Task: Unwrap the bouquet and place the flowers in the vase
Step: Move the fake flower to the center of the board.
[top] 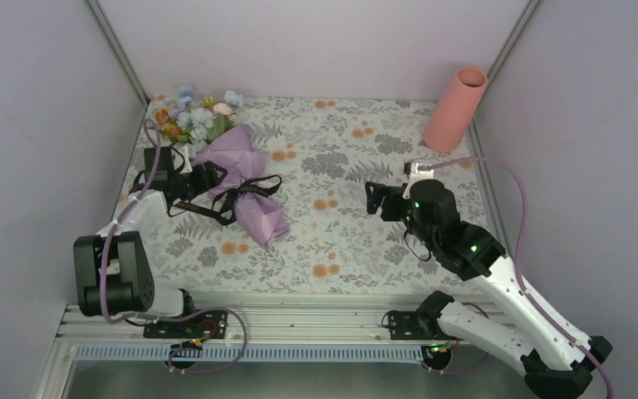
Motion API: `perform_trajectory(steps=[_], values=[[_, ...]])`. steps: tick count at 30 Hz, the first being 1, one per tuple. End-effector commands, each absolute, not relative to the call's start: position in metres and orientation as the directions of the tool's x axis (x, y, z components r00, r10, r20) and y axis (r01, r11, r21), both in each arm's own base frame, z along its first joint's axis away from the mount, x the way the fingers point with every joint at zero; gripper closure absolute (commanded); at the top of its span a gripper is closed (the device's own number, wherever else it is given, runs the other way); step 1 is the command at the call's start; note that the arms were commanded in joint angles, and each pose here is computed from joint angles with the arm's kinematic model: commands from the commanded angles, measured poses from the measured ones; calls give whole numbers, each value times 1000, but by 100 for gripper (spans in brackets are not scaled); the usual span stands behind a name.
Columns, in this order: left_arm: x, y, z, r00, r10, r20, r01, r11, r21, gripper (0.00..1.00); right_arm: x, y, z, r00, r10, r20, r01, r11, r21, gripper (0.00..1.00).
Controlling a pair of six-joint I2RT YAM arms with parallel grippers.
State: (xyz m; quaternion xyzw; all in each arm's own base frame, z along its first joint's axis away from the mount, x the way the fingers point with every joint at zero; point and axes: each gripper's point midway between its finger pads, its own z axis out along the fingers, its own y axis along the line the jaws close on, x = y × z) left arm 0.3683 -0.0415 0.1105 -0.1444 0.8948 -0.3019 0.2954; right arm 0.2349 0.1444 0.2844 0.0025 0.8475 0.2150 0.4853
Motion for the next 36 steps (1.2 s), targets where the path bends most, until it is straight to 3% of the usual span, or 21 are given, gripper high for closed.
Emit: perform_trajectory(steps=[1,11,23,30,36], values=[[357,-54,138,-756,-441,-483,-39,768,-640,17,256,110,309,-413,235,-880,-13,964,264,0],[329,-83,179,-732,-328,-597,85,825,-558,0,300,92,320,-367,149,-918,180,980,87,0],[291,-127,258,-601,-87,-795,440,794,-420,0,366,44,298,-455,116,-883,315,949,-37,1],[278,-152,254,-572,-4,-820,531,761,-373,0,410,22,294,-513,96,-853,320,943,-86,15],[272,-155,243,-545,37,-838,532,788,-311,0,446,-16,309,-468,107,-877,375,923,-87,19]])
